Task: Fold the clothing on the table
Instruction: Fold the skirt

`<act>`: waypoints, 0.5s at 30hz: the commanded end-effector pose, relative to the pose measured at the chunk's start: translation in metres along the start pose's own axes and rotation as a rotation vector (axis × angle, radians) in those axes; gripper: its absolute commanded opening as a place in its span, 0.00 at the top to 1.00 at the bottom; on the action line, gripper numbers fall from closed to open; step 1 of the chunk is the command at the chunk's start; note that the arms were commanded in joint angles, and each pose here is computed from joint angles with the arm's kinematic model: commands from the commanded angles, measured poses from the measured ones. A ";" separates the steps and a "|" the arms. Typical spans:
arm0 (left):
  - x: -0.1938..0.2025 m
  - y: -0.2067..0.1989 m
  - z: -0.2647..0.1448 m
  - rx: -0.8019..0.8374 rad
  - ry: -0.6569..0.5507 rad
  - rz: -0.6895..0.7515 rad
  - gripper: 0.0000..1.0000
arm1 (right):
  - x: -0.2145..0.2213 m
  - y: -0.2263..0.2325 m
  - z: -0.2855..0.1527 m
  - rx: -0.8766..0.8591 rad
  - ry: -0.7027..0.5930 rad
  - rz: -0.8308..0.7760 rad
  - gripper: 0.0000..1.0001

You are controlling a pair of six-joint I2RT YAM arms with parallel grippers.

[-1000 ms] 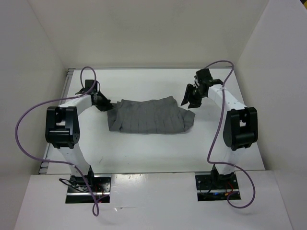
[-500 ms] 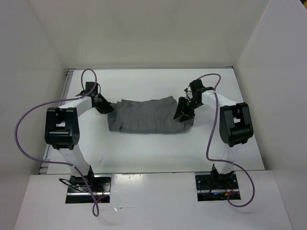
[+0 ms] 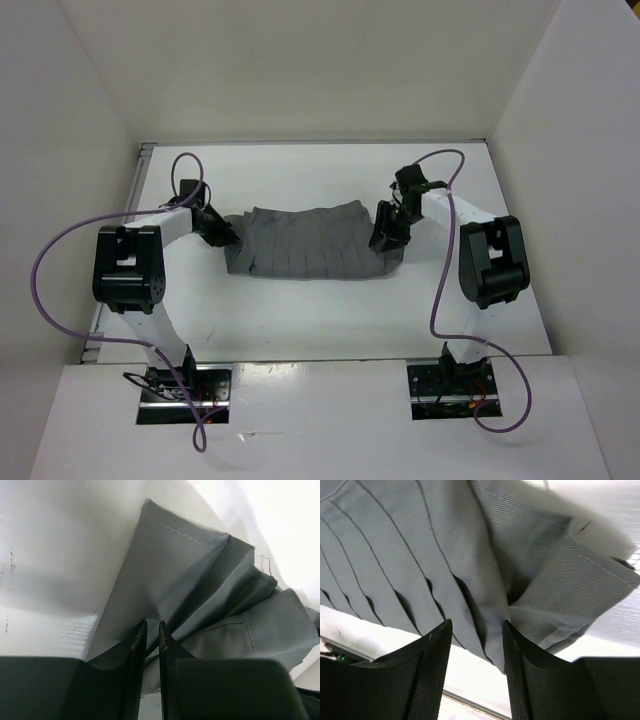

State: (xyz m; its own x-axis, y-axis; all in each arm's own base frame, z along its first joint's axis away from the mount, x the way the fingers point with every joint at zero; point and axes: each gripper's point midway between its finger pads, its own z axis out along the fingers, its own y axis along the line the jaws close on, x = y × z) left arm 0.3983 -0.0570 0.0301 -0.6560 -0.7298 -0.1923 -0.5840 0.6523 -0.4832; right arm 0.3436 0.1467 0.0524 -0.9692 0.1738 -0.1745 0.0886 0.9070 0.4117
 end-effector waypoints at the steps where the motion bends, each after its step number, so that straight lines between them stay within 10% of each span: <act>1: -0.003 -0.010 -0.010 0.055 -0.020 0.018 0.78 | -0.022 0.006 -0.014 0.026 -0.099 -0.024 0.50; 11: 0.000 -0.009 -0.007 0.054 -0.007 0.016 0.78 | -0.010 0.024 0.003 -0.109 -0.006 -0.019 0.53; 15: 0.001 -0.007 -0.005 0.048 -0.001 0.014 0.78 | -0.008 0.041 0.001 -0.213 0.012 -0.033 0.76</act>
State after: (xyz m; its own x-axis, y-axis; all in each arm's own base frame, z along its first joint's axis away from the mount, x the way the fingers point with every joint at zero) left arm 0.3961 -0.0604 0.0283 -0.6628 -0.7269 -0.1796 -0.5776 0.6490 -0.4951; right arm 0.3426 0.1618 0.0525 -0.9762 0.1663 -0.1390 0.0784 0.8688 0.4889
